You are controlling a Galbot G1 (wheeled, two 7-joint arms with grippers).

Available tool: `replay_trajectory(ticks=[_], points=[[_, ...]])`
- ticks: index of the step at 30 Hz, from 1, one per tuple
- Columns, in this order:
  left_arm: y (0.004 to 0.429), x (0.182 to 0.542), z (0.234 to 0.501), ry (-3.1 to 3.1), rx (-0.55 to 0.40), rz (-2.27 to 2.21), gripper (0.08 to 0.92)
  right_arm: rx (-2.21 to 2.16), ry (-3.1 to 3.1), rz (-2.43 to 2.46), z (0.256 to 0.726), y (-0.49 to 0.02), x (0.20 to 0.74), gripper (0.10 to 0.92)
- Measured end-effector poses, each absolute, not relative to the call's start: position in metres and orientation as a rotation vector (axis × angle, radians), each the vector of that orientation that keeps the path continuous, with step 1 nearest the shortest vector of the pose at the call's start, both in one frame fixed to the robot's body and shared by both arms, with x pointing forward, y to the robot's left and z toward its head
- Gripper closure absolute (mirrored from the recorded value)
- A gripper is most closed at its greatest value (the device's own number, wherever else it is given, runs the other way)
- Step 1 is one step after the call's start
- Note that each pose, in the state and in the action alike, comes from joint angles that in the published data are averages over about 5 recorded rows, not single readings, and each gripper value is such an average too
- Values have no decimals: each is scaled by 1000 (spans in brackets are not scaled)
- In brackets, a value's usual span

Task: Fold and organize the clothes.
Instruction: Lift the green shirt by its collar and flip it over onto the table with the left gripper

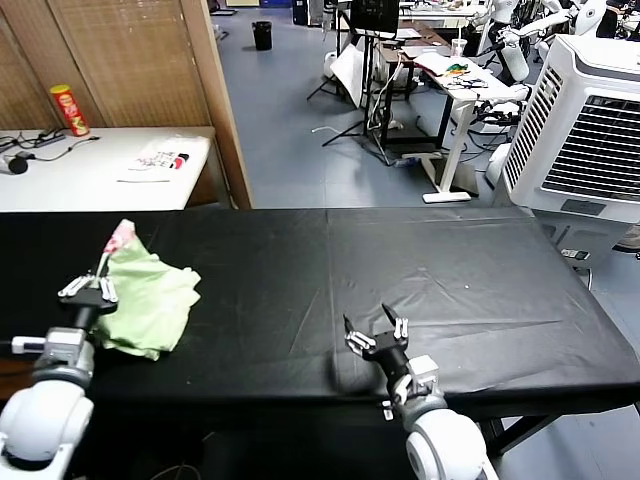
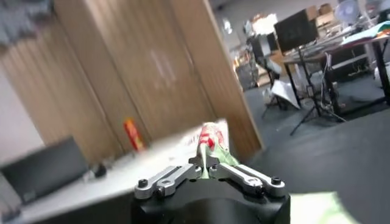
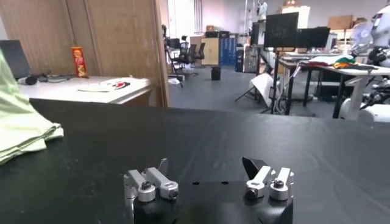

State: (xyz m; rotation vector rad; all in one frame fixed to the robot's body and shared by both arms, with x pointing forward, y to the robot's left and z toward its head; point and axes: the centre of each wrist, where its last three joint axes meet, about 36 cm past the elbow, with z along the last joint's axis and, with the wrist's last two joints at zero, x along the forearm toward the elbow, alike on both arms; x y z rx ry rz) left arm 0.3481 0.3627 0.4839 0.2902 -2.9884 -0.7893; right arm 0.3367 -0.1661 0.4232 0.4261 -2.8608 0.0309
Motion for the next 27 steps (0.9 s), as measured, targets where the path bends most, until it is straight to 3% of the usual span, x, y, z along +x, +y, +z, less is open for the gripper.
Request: replay_trajectory(ticks=[5, 14, 21, 24, 27], points=[[322, 343, 478, -3003, 228, -691, 858, 419, -2850, 25, 425, -171, 333, 224], [222, 338, 443, -3006, -23, -357, 858, 392, -2803, -74, 434, -194, 330, 224], [154, 335, 429, -3006, -162, -179, 851, 385, -2792, -109, 439, -209, 330, 224], [136, 336, 423, -3008, -238, -137, 763, 405, -2779, -131, 440, -209, 332, 224], [127, 334, 418, -3008, -311, -119, 606, 429, -2758, -155, 439, -207, 335, 224]])
